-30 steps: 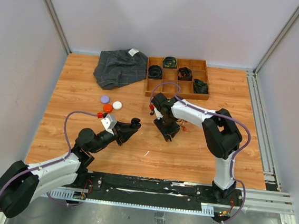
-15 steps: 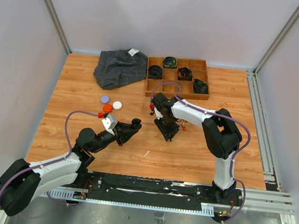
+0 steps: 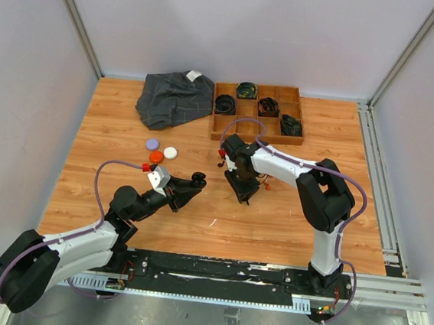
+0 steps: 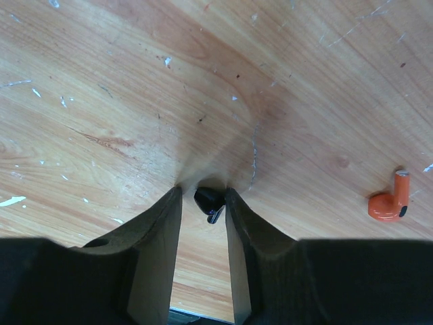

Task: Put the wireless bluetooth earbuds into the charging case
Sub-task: Pick up the earbud from the center of the board.

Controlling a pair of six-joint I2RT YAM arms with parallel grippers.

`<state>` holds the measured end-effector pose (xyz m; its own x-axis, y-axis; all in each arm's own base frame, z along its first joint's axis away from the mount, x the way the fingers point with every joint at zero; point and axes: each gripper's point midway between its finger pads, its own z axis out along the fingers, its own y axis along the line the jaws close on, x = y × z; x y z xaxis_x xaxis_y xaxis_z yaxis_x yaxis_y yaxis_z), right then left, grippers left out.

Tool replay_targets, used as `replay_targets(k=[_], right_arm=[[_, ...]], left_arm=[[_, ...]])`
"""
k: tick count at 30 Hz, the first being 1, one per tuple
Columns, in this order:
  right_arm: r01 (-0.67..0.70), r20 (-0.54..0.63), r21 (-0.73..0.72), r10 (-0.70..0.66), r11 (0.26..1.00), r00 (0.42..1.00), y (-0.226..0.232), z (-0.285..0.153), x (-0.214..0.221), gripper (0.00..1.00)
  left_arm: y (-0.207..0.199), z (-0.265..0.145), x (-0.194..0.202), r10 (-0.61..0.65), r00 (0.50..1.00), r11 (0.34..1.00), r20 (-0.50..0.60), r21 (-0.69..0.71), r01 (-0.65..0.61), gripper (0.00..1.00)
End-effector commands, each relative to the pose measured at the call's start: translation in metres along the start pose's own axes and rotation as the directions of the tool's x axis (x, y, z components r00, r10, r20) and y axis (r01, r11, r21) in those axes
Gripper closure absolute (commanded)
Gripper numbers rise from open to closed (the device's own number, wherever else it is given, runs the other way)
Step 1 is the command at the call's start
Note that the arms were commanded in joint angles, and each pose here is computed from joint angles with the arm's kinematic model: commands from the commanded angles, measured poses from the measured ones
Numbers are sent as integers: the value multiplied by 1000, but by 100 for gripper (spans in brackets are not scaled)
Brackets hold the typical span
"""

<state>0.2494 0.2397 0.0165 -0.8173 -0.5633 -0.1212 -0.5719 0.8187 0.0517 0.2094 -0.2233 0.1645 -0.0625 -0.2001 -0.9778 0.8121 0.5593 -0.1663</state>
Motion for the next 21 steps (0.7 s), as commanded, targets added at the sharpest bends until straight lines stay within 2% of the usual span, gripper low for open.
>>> replay_targets(k=[1,8,13,21], right_arm=[[-37,8,16,37,999,999,-5,2,2,68],[-35,-12,38,35,999,999,-9,1,11,72],[-27,6,27,27,999,1000,-8,-4,12,80],[28,183,-37,-21,999,983,3,-40,-8,83]], left_arm=[[-1,0,-10,20,999,1000,44,6,-20,100],[-1,0,-11,20,999,1000,49,10,-21,100],[-5,-3,-15,26,997,999,74,26,-28,100],[-8,-9,-20,97,987,994,125,39,-103,100]])
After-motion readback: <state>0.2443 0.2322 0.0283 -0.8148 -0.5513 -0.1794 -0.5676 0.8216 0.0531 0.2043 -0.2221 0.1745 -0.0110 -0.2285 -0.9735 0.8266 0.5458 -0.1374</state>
